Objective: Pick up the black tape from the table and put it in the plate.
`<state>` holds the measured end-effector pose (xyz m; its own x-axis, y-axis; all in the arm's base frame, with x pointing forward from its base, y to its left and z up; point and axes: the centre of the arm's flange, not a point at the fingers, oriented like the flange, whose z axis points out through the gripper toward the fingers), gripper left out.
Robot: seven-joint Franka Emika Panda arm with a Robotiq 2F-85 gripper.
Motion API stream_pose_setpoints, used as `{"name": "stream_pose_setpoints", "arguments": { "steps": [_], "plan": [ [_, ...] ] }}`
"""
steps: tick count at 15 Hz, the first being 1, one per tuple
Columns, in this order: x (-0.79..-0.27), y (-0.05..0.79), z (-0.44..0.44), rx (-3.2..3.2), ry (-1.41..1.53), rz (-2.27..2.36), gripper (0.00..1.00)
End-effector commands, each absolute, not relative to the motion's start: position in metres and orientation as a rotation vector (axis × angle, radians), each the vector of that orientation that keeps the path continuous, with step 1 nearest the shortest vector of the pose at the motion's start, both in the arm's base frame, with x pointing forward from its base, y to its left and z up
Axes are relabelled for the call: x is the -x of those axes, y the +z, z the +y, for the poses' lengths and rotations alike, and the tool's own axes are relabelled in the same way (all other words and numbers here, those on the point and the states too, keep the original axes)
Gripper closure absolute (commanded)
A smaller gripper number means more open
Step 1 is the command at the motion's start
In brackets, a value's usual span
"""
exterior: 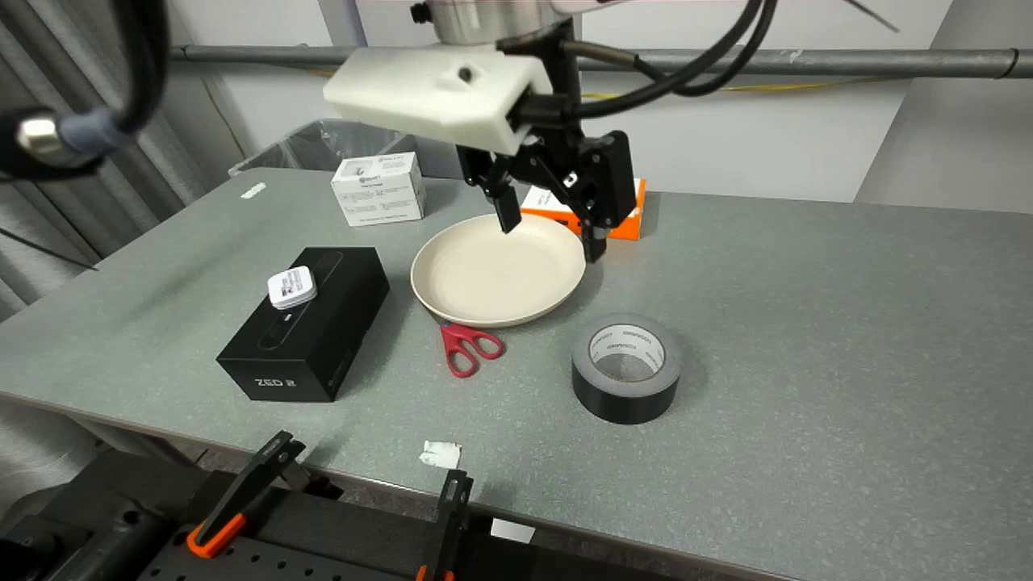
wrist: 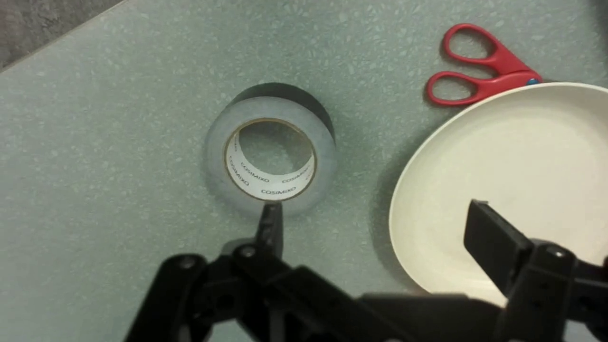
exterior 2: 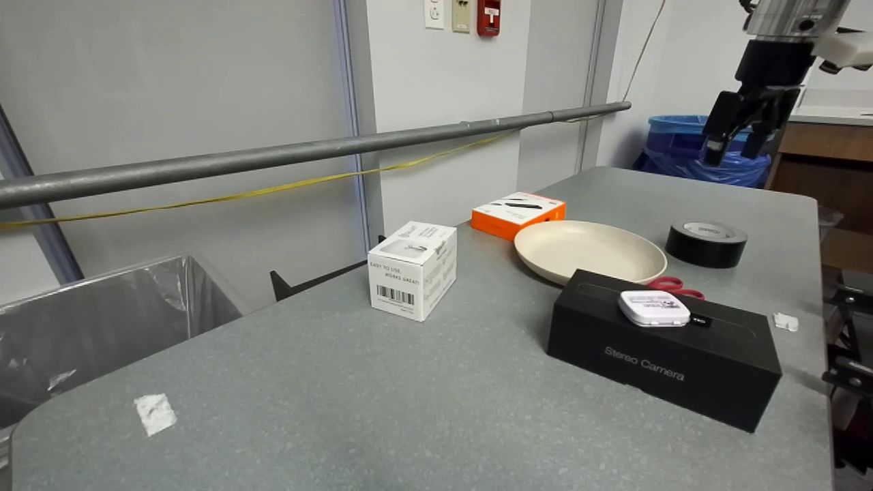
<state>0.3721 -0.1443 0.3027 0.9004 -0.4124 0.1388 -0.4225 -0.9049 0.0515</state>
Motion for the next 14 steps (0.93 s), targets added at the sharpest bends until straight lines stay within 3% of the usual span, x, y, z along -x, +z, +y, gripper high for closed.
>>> {"name": "stream_pose_setpoints", "arguments": {
  "steps": [1, 11, 14],
  "plan": [
    [-0.397, 0.272, -0.171, -2.922, 0.167, -0.749, 0.0],
    [-0.392, 0.263, -0.179, -2.924, 0.108, -0.813, 0.0],
    [-0.418, 0.231, -0.18, -2.877, 0.098, -0.893, 0.0]
  ]
}}
